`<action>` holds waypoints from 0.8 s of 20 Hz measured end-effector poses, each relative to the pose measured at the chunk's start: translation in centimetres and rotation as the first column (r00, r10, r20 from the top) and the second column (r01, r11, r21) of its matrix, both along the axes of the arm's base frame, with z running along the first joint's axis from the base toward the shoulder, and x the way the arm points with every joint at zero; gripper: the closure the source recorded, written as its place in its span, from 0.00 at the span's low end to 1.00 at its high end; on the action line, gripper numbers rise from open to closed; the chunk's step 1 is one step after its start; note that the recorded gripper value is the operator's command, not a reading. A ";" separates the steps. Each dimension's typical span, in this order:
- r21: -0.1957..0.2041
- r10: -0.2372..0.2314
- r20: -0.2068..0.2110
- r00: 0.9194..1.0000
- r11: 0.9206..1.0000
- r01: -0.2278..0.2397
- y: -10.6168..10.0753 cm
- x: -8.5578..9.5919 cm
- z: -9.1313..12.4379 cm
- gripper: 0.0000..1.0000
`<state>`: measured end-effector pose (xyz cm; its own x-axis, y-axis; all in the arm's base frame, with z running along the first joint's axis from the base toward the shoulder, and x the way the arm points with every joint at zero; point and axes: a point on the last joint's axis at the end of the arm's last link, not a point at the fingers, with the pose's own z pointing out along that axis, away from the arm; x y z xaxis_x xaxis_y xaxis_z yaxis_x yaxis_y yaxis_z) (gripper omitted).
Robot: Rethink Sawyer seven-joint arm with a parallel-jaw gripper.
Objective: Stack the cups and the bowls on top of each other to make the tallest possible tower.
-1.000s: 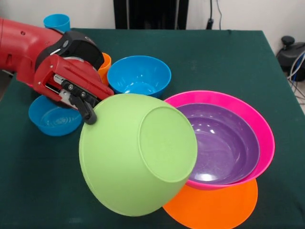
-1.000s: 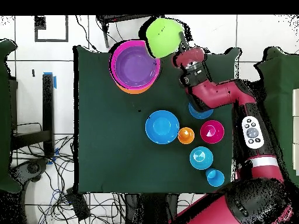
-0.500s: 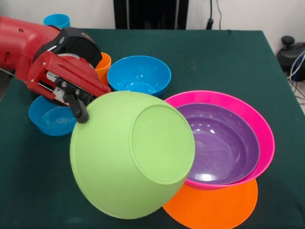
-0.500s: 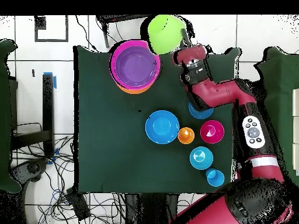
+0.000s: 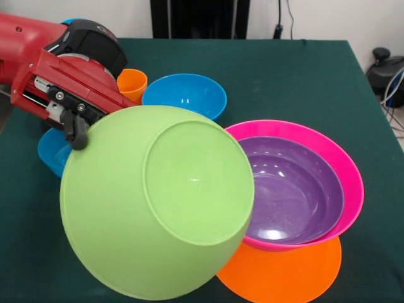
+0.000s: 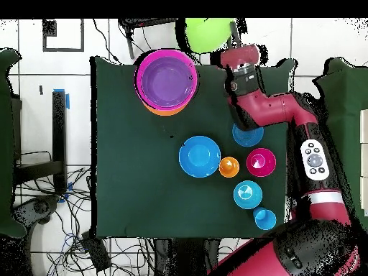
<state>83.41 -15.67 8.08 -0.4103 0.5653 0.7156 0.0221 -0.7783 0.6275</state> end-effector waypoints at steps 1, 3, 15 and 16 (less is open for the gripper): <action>0.006 -0.002 0.001 1.000 1.000 0.002 0.0 0.1 0.1 1.00; 0.020 -0.009 0.002 1.000 1.000 0.009 0.1 0.2 0.3 1.00; 0.121 -0.023 0.017 1.000 0.992 0.020 3.1 1.8 1.9 1.00; 0.122 -0.022 0.017 1.000 0.992 0.020 3.2 1.8 1.9 1.00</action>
